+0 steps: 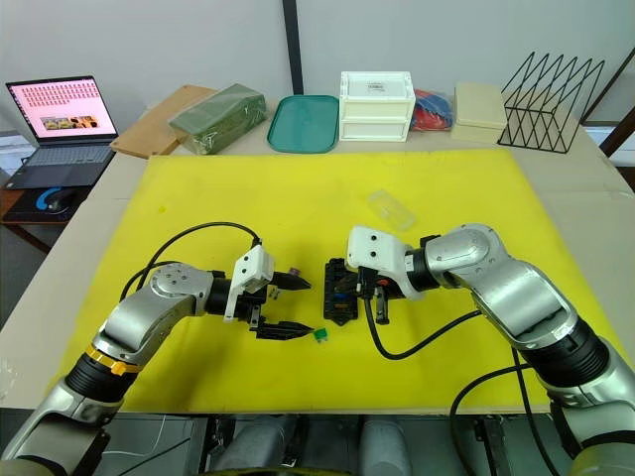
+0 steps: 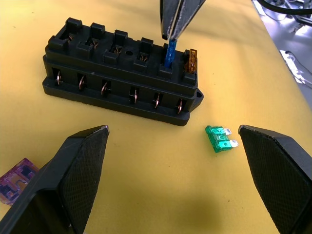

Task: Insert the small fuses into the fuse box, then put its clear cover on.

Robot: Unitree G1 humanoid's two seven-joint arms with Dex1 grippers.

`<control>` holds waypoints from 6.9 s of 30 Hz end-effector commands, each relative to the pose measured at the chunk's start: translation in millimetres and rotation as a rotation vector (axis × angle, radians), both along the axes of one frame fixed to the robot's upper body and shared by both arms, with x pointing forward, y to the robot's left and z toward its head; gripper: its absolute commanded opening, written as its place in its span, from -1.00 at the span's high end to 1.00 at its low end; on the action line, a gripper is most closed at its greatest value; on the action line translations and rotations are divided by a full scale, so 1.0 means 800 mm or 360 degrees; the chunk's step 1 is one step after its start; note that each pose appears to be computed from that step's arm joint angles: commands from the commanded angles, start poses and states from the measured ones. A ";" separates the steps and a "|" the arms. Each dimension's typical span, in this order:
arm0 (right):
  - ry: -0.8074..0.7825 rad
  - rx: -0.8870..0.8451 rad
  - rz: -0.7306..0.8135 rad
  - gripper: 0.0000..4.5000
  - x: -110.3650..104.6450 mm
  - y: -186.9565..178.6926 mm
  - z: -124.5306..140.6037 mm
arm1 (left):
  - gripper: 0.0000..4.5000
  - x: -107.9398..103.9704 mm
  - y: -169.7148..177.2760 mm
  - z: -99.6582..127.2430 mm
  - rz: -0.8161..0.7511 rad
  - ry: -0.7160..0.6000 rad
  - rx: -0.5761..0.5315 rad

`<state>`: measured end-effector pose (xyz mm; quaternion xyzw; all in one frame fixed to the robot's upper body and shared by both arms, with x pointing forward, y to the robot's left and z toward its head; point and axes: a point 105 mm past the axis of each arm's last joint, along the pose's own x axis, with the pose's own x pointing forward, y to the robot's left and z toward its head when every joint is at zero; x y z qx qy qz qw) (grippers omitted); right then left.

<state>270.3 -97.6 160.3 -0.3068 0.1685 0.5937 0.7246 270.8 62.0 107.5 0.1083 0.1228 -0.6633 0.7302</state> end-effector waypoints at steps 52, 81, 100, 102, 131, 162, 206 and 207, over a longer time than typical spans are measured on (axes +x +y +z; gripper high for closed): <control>-0.0185 -0.0099 -0.0320 -0.83 -0.009 -0.111 0.054 | -1.00 0.000 0.216 0.077 0.0545 0.0018 0.0298; -0.0260 0.0107 0.0096 -1.00 -0.028 -0.001 0.064 | -0.57 0.001 0.118 0.032 0.0405 0.1168 -0.0234; -0.0286 0.0056 0.0110 -1.00 -0.023 0.007 0.063 | -0.26 0.059 0.112 0.032 0.0627 0.1370 -0.0404; -0.0286 0.0052 0.0112 -1.00 -0.023 0.007 0.063 | -0.26 0.069 0.123 0.041 0.0666 0.1321 -0.0424; -0.0318 0.0046 0.0088 -1.00 -0.021 0.010 0.068 | -0.26 0.084 0.096 0.001 0.0502 0.1332 -0.0197; -0.0272 0.0089 0.0053 -1.00 -0.021 0.013 0.068 | 0.99 0.089 0.103 0.025 0.0405 0.0969 -0.0301; 0.0276 0.0381 -0.0196 0.52 -0.012 0.043 0.099 | 1.00 0.002 0.018 0.121 -0.0209 -0.0061 -0.0508; 0.0274 0.0379 -0.0195 0.52 -0.012 0.043 0.098 | 1.00 0.002 0.018 0.120 -0.0208 -0.0061 -0.0508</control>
